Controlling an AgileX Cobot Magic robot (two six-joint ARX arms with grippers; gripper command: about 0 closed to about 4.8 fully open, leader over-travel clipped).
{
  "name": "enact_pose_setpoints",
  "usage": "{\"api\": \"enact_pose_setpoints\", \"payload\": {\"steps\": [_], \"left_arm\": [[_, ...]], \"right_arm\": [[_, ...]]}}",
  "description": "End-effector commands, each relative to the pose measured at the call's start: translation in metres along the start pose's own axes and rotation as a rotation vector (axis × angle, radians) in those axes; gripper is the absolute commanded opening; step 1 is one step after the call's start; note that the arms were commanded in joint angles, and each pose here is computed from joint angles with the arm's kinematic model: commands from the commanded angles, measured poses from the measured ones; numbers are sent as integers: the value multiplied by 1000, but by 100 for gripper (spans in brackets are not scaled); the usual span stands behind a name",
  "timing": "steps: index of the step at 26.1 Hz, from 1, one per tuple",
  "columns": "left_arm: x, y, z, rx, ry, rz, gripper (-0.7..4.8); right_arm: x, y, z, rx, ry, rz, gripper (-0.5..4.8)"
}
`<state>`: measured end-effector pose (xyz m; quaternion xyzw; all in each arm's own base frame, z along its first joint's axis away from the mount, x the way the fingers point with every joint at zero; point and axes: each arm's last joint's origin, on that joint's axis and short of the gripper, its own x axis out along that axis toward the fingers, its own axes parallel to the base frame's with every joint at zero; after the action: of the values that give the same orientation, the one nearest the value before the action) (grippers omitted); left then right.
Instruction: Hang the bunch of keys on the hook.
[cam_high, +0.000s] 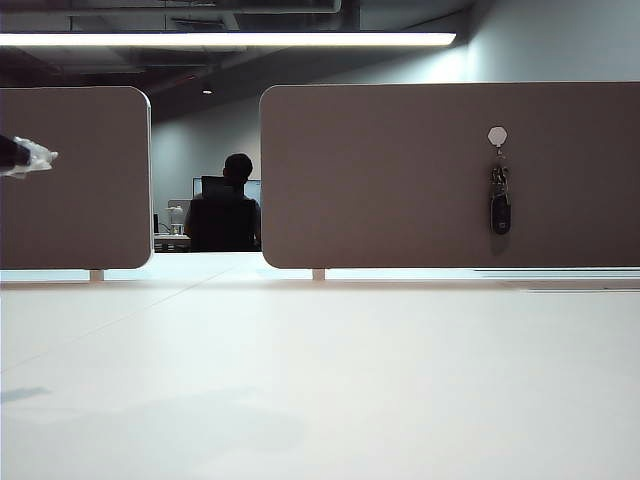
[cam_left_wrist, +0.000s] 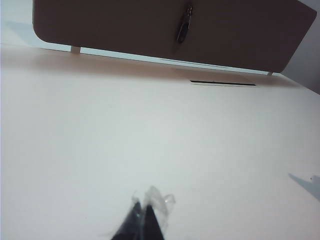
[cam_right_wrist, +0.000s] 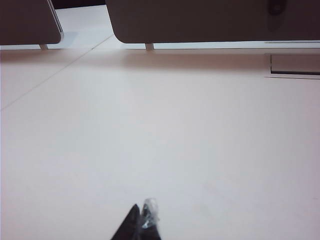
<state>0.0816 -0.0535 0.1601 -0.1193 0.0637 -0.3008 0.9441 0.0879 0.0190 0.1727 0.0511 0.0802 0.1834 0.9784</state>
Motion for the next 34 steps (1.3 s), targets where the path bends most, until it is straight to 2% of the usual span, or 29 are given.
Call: {"api": "enact_pose_setpoints", "payload": {"steps": [1,6,13,17,21,27,30,34], "left_arm": [[0,0,-2,-8,29,-1,-5],[0,1,-3,-8,40,3,-5],[0,1,-3,-8,38,7,-5],[-1,7,-1,-16,31,22,-5],[-5,23,3,-31,2,133,-5],[-16,48,9,-48,-85,443,-5],[-19,53,10,-51,-106,520,-5],[-20,54,10,-53,-111,537,-5]], "right_arm": [[4,-2,-10,-57,14,-6,-8],[8,-5,-21,-58,47,-34,-8],[8,-5,-20,-27,24,-36,-8],[8,-5,-17,-35,-14,-60,-8],[8,-7,-13,-32,-59,-109,-8],[7,-8,-10,-35,-93,-152,-8],[7,-8,-10,-34,-96,-169,-8],[7,-8,-11,-30,-89,-162,-8]]}}
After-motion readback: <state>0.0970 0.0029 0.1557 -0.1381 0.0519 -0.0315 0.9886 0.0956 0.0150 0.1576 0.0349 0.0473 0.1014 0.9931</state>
